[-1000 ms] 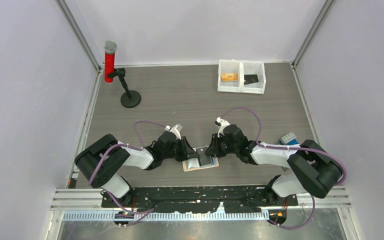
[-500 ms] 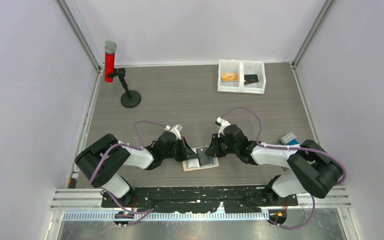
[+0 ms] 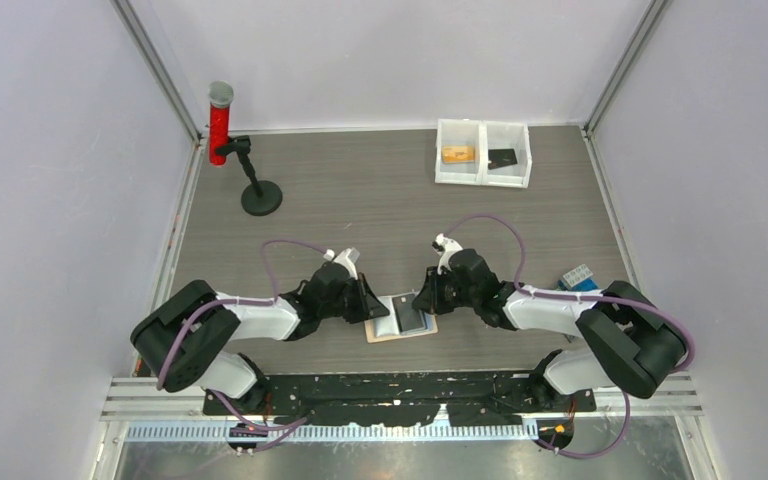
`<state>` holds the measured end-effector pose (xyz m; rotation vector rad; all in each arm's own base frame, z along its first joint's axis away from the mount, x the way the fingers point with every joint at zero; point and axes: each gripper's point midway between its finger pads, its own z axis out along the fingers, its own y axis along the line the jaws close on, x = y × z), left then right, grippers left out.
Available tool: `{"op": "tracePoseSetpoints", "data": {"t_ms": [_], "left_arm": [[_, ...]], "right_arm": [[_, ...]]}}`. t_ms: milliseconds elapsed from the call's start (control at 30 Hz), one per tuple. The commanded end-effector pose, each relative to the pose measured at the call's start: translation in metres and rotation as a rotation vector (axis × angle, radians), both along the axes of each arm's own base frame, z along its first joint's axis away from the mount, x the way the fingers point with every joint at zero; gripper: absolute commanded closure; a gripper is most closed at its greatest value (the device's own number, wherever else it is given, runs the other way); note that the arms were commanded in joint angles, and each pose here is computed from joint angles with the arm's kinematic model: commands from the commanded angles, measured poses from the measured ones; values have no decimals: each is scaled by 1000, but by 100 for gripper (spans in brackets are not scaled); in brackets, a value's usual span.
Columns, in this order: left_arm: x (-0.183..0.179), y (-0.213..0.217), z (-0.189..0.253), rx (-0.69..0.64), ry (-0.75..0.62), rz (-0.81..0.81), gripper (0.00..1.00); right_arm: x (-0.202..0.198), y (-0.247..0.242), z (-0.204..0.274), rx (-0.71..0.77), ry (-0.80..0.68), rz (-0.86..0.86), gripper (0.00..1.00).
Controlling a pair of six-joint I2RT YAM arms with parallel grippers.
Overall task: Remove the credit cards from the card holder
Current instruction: Remove the credit card from the card holder.
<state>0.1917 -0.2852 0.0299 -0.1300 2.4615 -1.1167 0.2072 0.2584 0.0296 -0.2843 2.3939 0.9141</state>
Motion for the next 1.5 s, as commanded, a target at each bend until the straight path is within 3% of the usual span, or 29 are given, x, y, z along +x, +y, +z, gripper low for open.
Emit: {"op": "tracePoseSetpoints", "data": {"t_ms": [0, 200, 467, 667, 1000, 1467], "left_arm": [[5, -2, 11, -26, -49, -8, 90], [9, -17, 17, -78, -53, -16, 67], [8, -22, 0, -74, -15, -11, 63], [7, -20, -5, -70, -8, 1, 73], [8, -17, -4, -67, -20, 10, 100], [6, 12, 3, 89, -54, 37, 100]], "right_arm": [[-20, -35, -35, -149, 89, -34, 86], [-18, -33, -29, -137, 79, -39, 86], [-20, -35, -33, -141, 86, -37, 86], [-20, -34, -31, -139, 82, -36, 86], [-19, -35, -28, -138, 76, -39, 86], [-17, -36, -26, -151, 68, -44, 86]]}}
